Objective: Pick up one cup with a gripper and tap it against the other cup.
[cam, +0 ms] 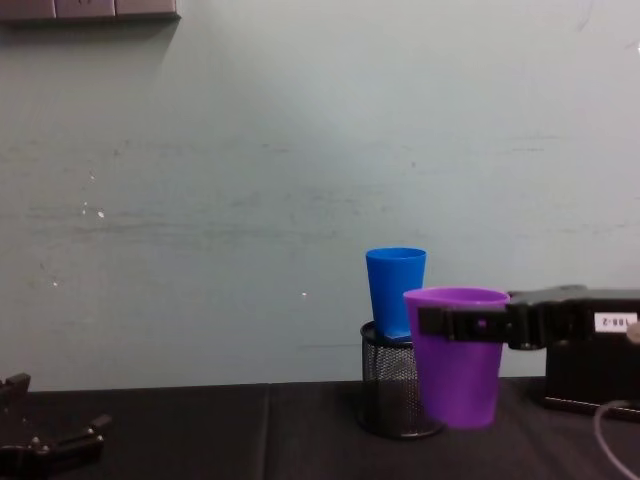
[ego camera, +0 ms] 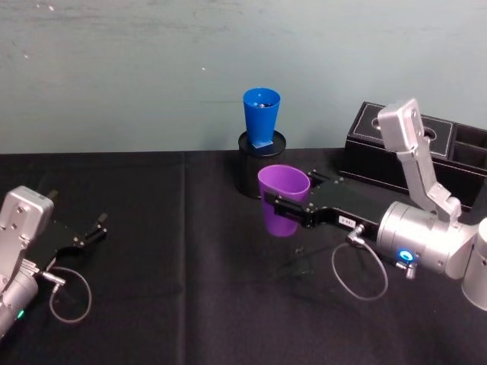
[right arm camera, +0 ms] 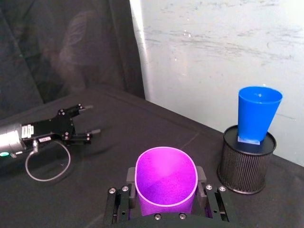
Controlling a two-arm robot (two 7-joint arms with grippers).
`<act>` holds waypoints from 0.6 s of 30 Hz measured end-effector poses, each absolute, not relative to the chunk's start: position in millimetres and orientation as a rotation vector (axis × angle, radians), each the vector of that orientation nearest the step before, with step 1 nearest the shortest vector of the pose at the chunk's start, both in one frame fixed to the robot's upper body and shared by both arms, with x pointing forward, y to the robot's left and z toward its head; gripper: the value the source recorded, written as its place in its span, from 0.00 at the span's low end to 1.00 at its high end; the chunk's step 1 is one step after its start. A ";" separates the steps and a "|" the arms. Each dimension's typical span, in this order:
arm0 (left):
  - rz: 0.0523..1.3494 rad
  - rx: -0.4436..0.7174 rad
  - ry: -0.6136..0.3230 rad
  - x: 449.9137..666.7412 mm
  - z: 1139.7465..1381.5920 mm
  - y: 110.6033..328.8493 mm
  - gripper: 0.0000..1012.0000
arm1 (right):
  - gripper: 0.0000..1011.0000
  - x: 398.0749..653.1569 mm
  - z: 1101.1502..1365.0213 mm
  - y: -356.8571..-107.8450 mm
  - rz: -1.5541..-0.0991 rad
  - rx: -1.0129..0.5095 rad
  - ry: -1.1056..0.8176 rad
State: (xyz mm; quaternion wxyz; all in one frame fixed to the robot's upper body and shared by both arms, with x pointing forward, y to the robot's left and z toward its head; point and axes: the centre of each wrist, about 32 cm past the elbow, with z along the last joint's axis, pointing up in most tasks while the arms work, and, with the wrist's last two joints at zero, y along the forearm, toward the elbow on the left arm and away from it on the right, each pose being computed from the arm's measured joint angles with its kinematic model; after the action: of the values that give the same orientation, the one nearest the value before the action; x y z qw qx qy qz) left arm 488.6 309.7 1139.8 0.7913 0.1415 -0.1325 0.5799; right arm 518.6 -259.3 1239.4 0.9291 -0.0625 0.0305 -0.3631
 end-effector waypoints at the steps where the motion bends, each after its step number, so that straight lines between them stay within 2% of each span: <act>1: 1.248 0.305 -0.285 488.6 1139.8 309.7 0.99 | 0.70 518.5 1237.5 -259.2 -0.744 -0.127 0.062; 6: 1.248 0.305 -0.285 488.6 1139.8 309.7 0.99 | 0.70 516.7 1223.5 -259.1 -0.748 -0.127 0.059; 18: 1.248 0.305 -0.285 488.6 1139.8 309.7 0.99 | 0.70 503.7 1168.5 -254.8 -0.768 -0.127 0.017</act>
State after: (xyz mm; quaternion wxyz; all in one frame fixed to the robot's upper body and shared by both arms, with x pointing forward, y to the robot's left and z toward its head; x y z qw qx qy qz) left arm 488.6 309.7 1139.8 0.7913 0.1415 -0.1325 0.5799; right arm 503.7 -254.8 1168.5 0.9252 -0.0618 0.0084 -0.3744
